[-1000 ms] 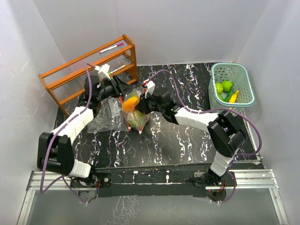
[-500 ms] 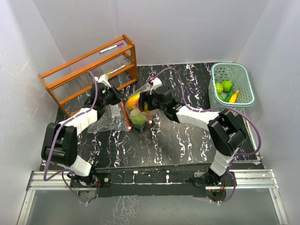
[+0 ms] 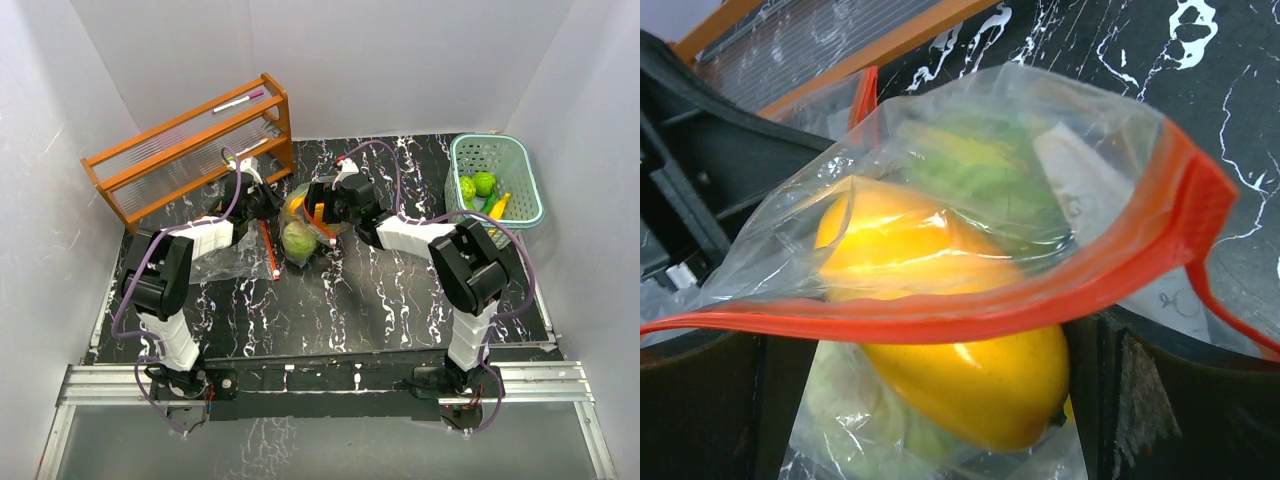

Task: Open the zip-top bag and remove the fake food
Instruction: Pick up the fake fruit from the zipper food storage bag.

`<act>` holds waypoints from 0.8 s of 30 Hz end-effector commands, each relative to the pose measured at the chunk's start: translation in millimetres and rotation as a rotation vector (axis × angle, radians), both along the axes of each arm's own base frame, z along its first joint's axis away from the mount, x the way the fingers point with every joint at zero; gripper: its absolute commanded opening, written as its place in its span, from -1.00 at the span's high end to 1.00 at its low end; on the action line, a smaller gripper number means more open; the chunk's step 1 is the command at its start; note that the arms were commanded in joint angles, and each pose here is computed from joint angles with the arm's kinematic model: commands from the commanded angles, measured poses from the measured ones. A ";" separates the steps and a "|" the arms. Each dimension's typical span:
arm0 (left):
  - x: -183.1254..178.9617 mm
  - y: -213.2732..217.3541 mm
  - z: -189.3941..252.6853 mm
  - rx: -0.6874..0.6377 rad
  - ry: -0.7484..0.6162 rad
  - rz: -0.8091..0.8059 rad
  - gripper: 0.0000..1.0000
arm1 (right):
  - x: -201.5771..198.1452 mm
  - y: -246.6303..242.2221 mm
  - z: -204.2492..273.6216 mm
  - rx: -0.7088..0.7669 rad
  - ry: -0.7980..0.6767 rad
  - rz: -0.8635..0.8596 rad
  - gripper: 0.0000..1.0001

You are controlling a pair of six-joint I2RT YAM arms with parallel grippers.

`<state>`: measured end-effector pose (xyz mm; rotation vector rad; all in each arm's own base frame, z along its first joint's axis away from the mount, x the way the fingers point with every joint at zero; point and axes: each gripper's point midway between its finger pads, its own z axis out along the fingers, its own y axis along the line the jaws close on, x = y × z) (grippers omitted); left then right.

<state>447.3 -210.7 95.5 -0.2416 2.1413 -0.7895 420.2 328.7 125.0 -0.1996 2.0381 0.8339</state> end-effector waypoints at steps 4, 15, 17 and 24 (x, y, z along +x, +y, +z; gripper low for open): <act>-4.6 -23.6 18.9 -0.005 -0.055 -0.076 1.00 | 16.5 16.8 14.7 0.113 -0.013 0.017 -0.94; -25.3 -41.8 13.4 -0.062 -0.031 -0.171 1.00 | 29.3 -7.1 35.9 0.127 -0.134 -0.029 -0.97; -28.6 -43.6 14.1 -0.062 -0.028 -0.178 1.00 | 33.2 -6.6 32.0 0.126 -0.118 -0.019 -0.91; -34.7 -29.5 5.6 0.010 -0.012 -0.147 1.00 | 23.6 -11.8 43.4 0.143 -0.141 -0.011 0.02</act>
